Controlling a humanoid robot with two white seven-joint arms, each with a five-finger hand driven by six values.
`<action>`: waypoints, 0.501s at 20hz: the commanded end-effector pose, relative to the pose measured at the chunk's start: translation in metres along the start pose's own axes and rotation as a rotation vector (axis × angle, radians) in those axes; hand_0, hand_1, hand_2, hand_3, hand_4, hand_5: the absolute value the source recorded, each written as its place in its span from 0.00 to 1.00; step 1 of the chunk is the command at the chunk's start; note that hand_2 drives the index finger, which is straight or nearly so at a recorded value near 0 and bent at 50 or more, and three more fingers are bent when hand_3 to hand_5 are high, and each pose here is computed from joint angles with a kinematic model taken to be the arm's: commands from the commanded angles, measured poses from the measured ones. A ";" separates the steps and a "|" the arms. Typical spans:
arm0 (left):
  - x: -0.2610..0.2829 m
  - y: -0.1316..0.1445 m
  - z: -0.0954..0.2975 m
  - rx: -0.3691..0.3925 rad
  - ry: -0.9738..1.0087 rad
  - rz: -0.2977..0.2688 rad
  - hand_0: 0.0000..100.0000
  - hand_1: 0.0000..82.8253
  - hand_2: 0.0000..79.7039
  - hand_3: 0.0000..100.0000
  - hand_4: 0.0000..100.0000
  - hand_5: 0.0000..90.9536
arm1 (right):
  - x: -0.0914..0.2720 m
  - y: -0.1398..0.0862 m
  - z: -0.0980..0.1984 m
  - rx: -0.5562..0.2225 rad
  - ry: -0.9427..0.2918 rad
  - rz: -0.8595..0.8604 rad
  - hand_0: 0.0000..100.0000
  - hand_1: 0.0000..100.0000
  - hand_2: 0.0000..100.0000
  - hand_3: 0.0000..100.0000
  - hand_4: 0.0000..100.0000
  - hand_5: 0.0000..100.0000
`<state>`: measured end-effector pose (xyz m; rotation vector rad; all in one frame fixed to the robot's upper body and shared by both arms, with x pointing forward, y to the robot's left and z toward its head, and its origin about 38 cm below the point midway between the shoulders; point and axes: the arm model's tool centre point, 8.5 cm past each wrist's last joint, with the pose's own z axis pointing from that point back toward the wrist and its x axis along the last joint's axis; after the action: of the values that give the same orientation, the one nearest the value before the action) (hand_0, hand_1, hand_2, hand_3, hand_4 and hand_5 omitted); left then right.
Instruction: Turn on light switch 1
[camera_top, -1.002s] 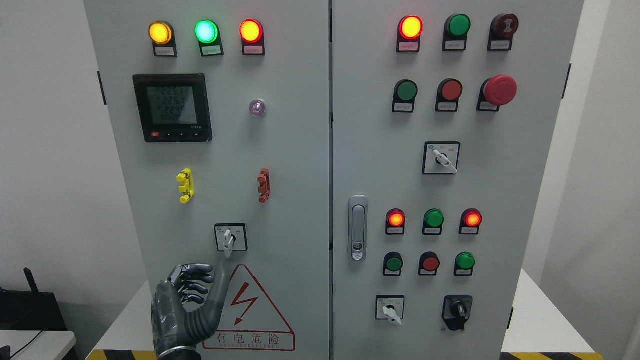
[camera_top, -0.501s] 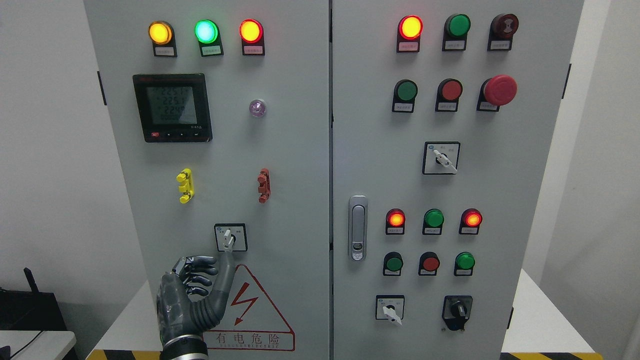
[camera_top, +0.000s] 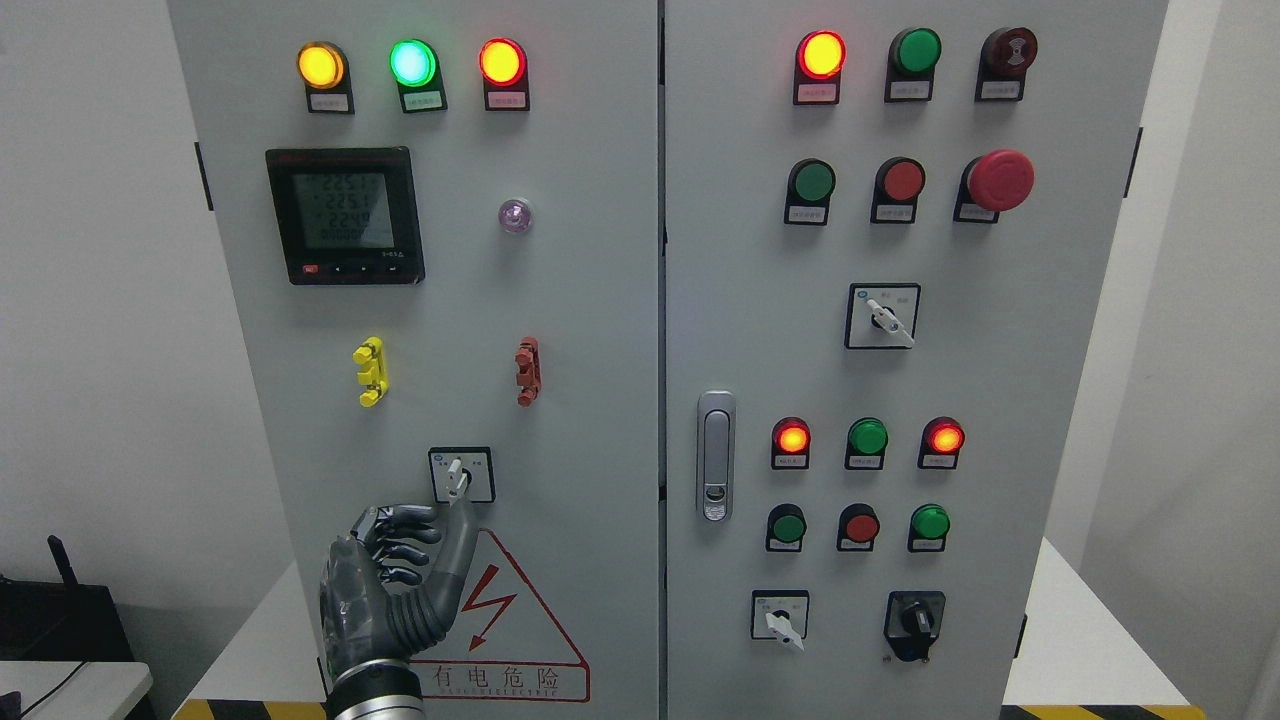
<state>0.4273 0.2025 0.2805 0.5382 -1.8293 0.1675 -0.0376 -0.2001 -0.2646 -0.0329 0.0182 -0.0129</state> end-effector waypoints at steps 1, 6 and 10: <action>0.000 -0.004 -0.002 -0.006 0.007 0.005 0.15 0.65 0.62 0.68 0.72 0.71 | 0.000 0.000 0.000 0.001 0.001 -0.008 0.12 0.39 0.00 0.00 0.00 0.00; 0.000 -0.006 -0.003 -0.008 0.015 0.008 0.16 0.65 0.62 0.68 0.72 0.71 | 0.000 0.000 0.000 0.001 0.001 -0.008 0.12 0.39 0.00 0.00 0.00 0.00; 0.002 -0.007 -0.006 -0.008 0.010 0.012 0.16 0.64 0.63 0.68 0.72 0.71 | 0.000 0.000 0.000 0.001 0.001 -0.008 0.12 0.39 0.00 0.00 0.00 0.00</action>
<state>0.4314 0.2000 0.2828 0.5270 -1.8266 0.1698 -0.0376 -0.2002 -0.2646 -0.0331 0.0182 -0.0129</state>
